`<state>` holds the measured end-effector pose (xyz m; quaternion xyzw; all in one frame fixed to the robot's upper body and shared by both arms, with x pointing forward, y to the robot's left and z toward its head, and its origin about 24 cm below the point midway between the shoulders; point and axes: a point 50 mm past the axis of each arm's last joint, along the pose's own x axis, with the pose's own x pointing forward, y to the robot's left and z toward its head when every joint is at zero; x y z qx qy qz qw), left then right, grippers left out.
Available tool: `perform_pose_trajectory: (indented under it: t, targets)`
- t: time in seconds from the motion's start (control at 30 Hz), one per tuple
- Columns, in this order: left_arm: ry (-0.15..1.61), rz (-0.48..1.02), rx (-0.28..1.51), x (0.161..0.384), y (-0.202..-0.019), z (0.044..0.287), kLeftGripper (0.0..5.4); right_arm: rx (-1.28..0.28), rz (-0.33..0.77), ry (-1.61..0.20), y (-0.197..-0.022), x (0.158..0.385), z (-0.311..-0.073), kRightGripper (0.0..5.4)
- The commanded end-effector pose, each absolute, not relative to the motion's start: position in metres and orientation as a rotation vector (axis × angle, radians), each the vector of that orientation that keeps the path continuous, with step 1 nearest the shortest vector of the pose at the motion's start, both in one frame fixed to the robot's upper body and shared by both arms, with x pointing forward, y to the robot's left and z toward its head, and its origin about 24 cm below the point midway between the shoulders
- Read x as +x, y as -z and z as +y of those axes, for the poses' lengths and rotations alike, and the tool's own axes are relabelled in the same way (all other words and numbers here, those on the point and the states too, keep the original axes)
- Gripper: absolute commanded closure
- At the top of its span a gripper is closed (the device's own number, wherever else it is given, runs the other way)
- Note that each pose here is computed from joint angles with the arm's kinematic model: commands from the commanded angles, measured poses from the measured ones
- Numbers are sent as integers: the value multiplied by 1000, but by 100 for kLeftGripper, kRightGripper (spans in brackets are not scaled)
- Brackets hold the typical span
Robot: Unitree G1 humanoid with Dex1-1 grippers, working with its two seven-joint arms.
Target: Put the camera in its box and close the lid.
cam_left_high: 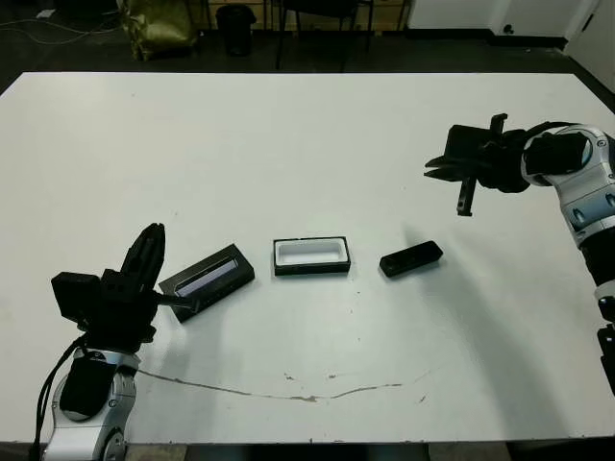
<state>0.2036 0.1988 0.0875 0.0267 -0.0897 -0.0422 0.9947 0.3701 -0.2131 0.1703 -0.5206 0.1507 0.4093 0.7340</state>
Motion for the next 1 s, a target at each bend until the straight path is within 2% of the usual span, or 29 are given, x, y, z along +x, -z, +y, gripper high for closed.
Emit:
perform_pose_trajectory:
  t: [0.03, 0.53, 1.0]
  targets:
    - [79, -155, 47, 203, -83, 199, 540, -1139, 399, -930, -155, 368, -213, 539]
    - [82, -159, 40, 204, -84, 199, 540, -1226, 477, -972, -130, 366, -210, 539]
    - [73, -153, 41, 202, -83, 200, 540, -1177, 506, -1035, -104, 358, -210, 539]
